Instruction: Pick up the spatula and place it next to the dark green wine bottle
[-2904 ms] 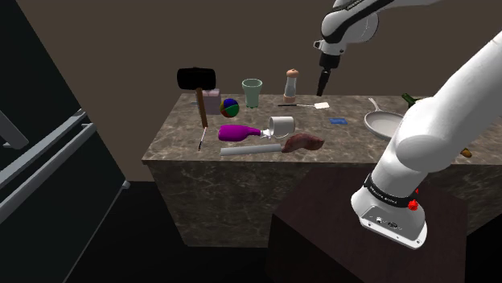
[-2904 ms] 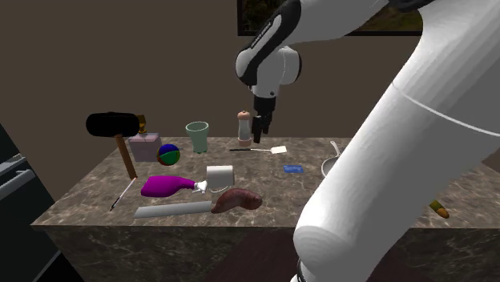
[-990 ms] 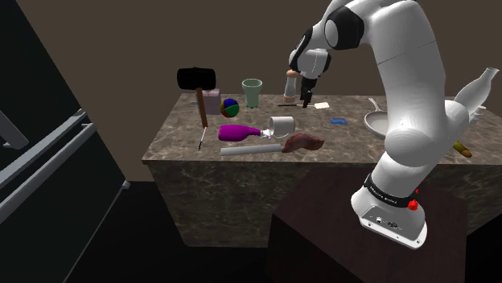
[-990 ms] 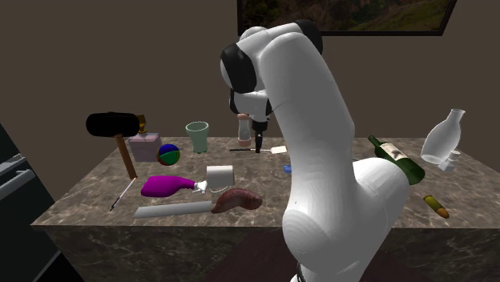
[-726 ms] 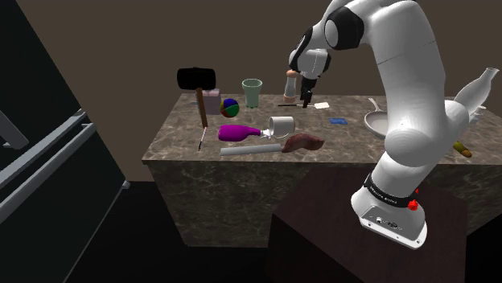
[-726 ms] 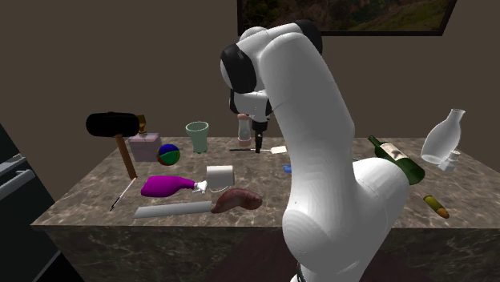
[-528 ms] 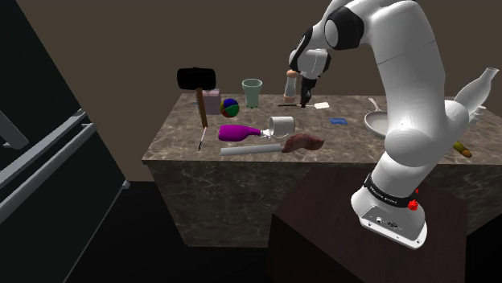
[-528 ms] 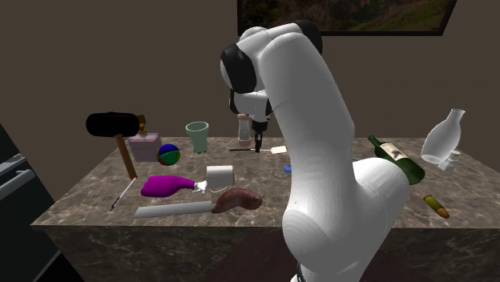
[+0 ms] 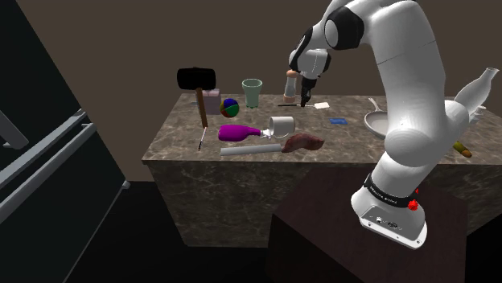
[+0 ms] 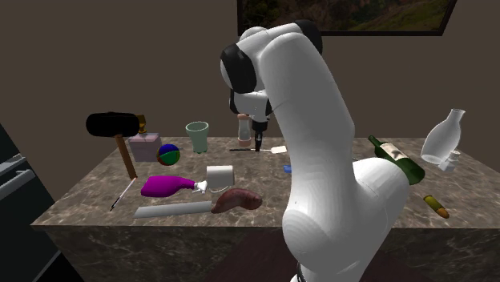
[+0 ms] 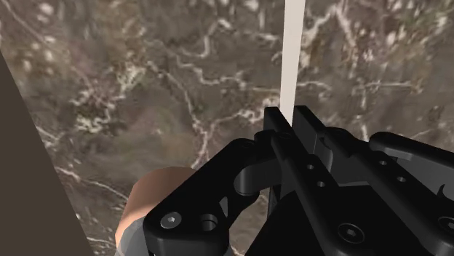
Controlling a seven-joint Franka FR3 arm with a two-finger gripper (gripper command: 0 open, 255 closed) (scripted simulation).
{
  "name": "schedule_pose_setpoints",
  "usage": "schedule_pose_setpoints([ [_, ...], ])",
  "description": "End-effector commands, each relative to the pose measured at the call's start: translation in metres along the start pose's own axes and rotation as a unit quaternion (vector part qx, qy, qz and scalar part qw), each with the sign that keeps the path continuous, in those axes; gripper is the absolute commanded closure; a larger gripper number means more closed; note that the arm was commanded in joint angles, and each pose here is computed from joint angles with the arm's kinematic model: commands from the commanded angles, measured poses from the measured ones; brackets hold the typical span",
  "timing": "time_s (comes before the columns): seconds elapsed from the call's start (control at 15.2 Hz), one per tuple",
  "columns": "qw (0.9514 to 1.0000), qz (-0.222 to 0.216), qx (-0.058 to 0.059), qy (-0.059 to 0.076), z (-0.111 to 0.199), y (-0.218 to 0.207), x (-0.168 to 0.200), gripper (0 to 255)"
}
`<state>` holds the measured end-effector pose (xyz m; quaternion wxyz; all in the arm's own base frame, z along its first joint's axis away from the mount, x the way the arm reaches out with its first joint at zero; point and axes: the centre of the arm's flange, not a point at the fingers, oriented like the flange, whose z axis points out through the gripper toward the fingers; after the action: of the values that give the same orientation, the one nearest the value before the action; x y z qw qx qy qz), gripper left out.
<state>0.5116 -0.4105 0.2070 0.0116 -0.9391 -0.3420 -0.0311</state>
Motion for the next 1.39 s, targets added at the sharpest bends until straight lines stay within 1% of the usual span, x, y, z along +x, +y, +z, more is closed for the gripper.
schedule_pose_setpoints([
  [0.0,1.0000,0.000,0.000,0.000,-0.005,0.000,0.000,255],
  [1.32,1.0000,0.000,0.000,0.000,-0.111,0.000,0.007,255],
])
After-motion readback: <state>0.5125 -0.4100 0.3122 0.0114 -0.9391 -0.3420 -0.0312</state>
